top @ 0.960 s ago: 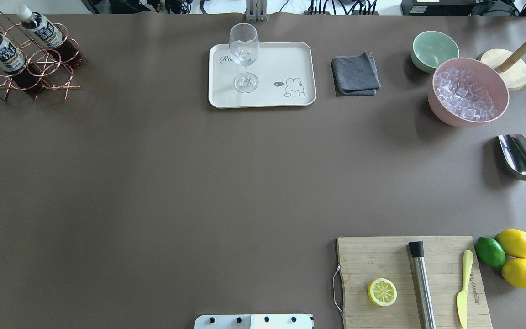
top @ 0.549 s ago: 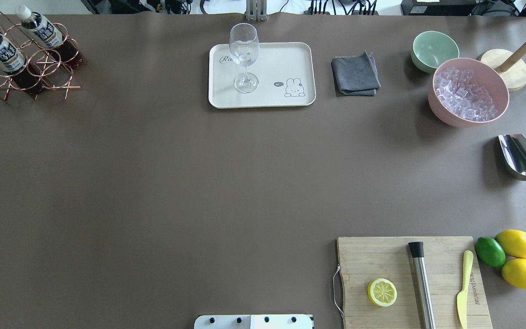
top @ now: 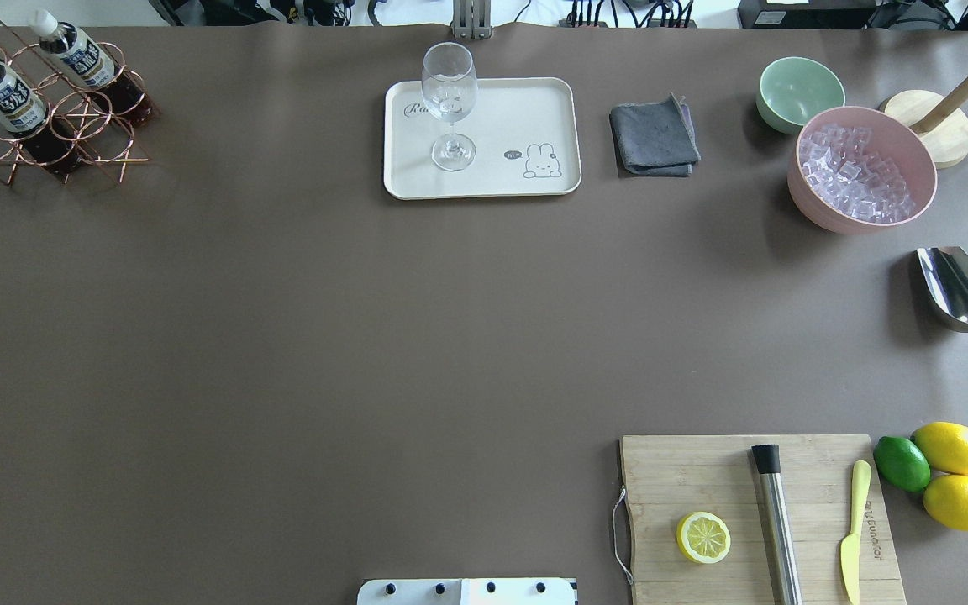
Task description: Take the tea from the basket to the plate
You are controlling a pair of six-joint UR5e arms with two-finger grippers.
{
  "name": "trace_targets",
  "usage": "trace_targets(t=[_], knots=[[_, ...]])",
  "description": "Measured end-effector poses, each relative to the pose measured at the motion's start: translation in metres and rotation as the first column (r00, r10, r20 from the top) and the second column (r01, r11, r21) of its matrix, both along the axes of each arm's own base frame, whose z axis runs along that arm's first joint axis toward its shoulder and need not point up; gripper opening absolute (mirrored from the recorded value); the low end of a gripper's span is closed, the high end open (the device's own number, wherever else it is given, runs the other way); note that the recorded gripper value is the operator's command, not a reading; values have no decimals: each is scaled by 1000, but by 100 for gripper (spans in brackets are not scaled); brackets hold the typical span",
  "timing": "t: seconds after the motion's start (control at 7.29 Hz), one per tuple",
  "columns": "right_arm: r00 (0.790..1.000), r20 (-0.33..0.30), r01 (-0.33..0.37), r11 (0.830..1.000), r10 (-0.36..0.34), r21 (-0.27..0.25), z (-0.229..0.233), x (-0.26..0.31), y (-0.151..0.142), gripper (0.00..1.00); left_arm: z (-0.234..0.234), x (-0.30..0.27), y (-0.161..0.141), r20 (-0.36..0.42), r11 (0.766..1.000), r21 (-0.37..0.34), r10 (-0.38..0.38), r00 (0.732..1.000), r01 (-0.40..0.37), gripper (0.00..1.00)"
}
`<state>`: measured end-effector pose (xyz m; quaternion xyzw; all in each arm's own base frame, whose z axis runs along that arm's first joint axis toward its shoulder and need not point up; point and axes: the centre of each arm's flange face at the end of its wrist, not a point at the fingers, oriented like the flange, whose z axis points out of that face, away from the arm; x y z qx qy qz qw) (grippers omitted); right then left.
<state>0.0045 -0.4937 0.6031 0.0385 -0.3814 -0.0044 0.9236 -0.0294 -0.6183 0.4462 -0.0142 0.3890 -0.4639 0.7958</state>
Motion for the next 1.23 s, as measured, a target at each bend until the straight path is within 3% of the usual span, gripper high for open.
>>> trace_targets(t=[0.27, 0.41, 0.69, 0.82, 0.96, 1.23], knots=[[998, 39, 51, 993, -55, 106, -56, -29, -17, 100, -19, 4, -33, -58, 988, -99, -125, 990, 119, 98], [994, 59, 85, 981, -96, 173, -92, -50, -26, 100, -26, 5, -51, -77, 977, -139, -175, 982, 163, 98], [974, 103, 161, 939, -200, 304, -163, -96, -27, 100, -28, 7, -82, -107, 951, -202, -259, 960, 234, 98], [960, 120, 191, 902, -254, 387, -203, -117, -22, 100, -23, 7, -91, -121, 935, -232, -301, 946, 268, 98], [944, 130, 206, 850, -303, 485, -234, -135, -18, 100, -15, 8, -97, -137, 917, -261, -345, 928, 303, 98], [899, 135, 226, 704, -418, 674, -270, -183, 0, 100, 1, 9, -104, -153, 887, -308, -402, 903, 342, 98]])
